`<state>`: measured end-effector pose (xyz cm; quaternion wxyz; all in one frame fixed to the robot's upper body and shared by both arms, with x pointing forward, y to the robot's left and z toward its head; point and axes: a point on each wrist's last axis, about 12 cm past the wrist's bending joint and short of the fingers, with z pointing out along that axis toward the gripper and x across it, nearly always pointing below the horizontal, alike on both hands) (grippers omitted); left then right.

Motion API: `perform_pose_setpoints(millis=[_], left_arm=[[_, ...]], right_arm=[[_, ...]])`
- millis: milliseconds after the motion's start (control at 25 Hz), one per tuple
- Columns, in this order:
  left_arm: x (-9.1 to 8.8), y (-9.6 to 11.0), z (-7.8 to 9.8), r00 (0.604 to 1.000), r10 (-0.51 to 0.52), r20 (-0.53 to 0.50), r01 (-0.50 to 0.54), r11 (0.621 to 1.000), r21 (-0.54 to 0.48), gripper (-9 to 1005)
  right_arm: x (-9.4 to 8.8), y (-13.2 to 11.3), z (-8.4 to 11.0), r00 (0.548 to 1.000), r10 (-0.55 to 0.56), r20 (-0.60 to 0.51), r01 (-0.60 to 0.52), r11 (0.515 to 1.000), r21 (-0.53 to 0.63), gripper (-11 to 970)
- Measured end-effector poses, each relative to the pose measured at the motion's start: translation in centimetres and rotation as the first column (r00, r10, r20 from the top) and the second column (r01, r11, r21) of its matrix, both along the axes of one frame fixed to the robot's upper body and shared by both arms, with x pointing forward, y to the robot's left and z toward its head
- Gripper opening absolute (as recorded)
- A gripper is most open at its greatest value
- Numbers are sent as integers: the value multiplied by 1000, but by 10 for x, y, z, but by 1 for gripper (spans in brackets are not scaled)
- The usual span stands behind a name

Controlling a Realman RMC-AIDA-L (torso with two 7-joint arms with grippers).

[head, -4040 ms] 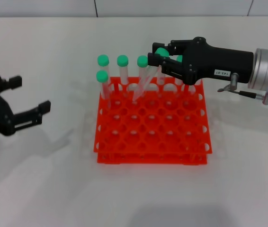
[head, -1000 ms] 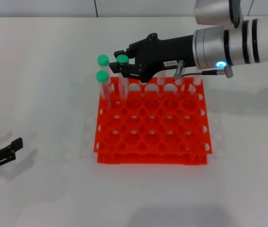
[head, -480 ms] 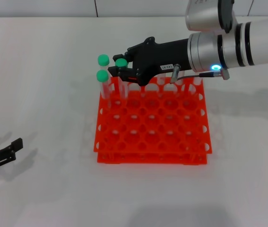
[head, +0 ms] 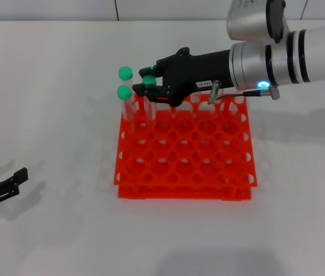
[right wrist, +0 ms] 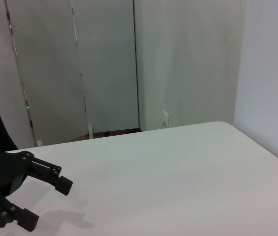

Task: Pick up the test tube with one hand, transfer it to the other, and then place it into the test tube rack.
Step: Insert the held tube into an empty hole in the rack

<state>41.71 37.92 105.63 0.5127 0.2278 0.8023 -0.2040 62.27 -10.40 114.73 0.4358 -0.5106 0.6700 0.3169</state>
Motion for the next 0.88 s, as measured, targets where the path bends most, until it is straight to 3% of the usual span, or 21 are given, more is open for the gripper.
perform_pose_setpoints(millis=[560, 880], left_arm=[[0, 0, 0, 1000, -5, 1, 5, 1000, 0, 893], [3, 0, 3, 1000, -9, 11, 9, 1000, -2, 893]], right_arm=[[-1, -1, 2, 1000, 12, -2, -12, 1000, 7, 545], [-14, -30, -1, 1000, 22, -17, -21, 998, 62, 549]])
